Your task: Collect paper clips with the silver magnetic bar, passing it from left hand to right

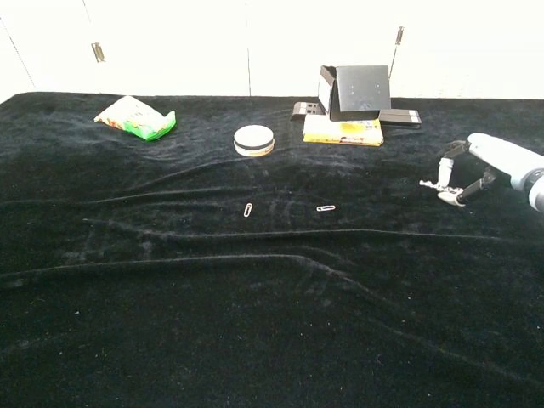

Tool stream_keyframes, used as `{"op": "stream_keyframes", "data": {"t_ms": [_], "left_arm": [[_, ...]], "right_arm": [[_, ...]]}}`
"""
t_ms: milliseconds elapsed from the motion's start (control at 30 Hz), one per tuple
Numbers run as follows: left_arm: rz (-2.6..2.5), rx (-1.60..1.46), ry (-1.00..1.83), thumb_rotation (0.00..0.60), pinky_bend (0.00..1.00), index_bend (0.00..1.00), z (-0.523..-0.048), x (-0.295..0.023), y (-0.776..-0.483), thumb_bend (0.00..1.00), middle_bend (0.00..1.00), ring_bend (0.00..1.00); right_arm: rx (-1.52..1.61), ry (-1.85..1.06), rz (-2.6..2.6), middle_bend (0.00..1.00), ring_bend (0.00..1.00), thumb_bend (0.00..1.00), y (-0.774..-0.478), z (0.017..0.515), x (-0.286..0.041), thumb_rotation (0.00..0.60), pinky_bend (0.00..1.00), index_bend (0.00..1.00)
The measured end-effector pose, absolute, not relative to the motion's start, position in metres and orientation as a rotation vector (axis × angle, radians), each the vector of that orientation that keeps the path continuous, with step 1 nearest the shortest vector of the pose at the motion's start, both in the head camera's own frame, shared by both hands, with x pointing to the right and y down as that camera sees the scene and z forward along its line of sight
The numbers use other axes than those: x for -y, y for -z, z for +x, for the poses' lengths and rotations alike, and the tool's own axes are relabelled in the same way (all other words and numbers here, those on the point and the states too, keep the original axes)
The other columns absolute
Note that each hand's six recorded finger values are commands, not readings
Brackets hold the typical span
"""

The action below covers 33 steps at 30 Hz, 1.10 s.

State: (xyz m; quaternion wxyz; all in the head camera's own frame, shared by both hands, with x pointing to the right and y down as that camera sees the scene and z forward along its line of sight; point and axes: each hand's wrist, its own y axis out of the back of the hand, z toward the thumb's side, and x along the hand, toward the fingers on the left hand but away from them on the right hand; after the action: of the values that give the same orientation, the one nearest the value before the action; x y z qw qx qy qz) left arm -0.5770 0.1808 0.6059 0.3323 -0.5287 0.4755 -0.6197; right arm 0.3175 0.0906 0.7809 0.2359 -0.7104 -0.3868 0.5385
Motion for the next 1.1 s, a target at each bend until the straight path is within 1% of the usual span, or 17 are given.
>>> {"op": "stream_keyframes", "data": {"t_ms": [200, 333, 533, 667, 767, 900, 967, 1000, 1033, 1067, 1100], "left_arm": [[-1.381, -1.232, 1.611, 0.6, 0.16, 0.07, -0.573, -0.181, -0.606, 0.41, 0.32, 0.25], [-1.381, -1.22, 1.596, 0.6, 0.16, 0.07, -0.568, -0.181, -0.605, 0.41, 0.32, 0.25], [-1.377, -1.204, 1.576, 0.6, 0.16, 0.07, -0.562, -0.183, -0.602, 0.41, 0.32, 0.25], [-1.377, -1.192, 1.567, 0.6, 0.16, 0.07, -0.557, -0.185, -0.601, 0.41, 0.32, 0.25], [-1.38, -1.187, 1.559, 0.6, 0.16, 0.07, -0.554, -0.186, -0.6, 0.41, 0.32, 0.25], [-1.38, -1.193, 1.554, 0.6, 0.16, 0.07, -0.554, -0.188, -0.598, 0.41, 0.32, 0.25], [-1.378, -1.199, 1.554, 0.6, 0.16, 0.07, -0.555, -0.189, -0.596, 0.41, 0.32, 0.25], [-1.377, -1.203, 1.554, 0.6, 0.16, 0.07, -0.556, -0.189, -0.596, 0.41, 0.32, 0.25], [-1.376, -1.205, 1.553, 0.6, 0.16, 0.07, -0.556, -0.189, -0.595, 0.41, 0.32, 0.25], [-1.377, -1.208, 1.552, 0.6, 0.16, 0.07, -0.557, -0.189, -0.595, 0.41, 0.32, 0.25], [-1.379, -1.211, 1.55, 0.6, 0.16, 0.07, -0.557, -0.189, -0.594, 0.41, 0.32, 0.25]], "right_arm": [[1.077, -1.402, -1.929, 0.2, 0.09, 0.53, -0.758, 0.321, -0.095, 0.6, 0.0, 0.83], [1.039, -1.385, -1.913, 0.2, 0.09, 0.53, -0.74, 0.325, -0.107, 0.6, 0.0, 0.83], [0.939, -1.394, -1.895, 0.2, 0.09, 0.53, -0.707, 0.329, -0.148, 0.6, 0.0, 0.83], [0.844, -1.437, -1.848, 0.19, 0.09, 0.53, -0.683, 0.34, -0.191, 0.6, 0.0, 0.83], [0.781, -1.462, -1.839, 0.19, 0.09, 0.53, -0.676, 0.345, -0.215, 0.6, 0.0, 0.83], [0.765, -1.46, -1.838, 0.17, 0.08, 0.53, -0.68, 0.342, -0.219, 0.6, 0.0, 0.81], [0.755, -1.452, -1.829, 0.14, 0.07, 0.53, -0.681, 0.34, -0.218, 0.6, 0.0, 0.74], [0.751, -1.449, -1.824, 0.12, 0.06, 0.53, -0.681, 0.339, -0.217, 0.6, 0.0, 0.65], [0.746, -1.449, -1.822, 0.09, 0.04, 0.53, -0.681, 0.339, -0.217, 0.6, 0.0, 0.53], [0.739, -1.45, -1.819, 0.06, 0.03, 0.53, -0.682, 0.338, -0.216, 0.6, 0.0, 0.44], [0.732, -1.454, -1.817, 0.03, 0.02, 0.53, -0.682, 0.339, -0.216, 0.6, 0.0, 0.29]]}}
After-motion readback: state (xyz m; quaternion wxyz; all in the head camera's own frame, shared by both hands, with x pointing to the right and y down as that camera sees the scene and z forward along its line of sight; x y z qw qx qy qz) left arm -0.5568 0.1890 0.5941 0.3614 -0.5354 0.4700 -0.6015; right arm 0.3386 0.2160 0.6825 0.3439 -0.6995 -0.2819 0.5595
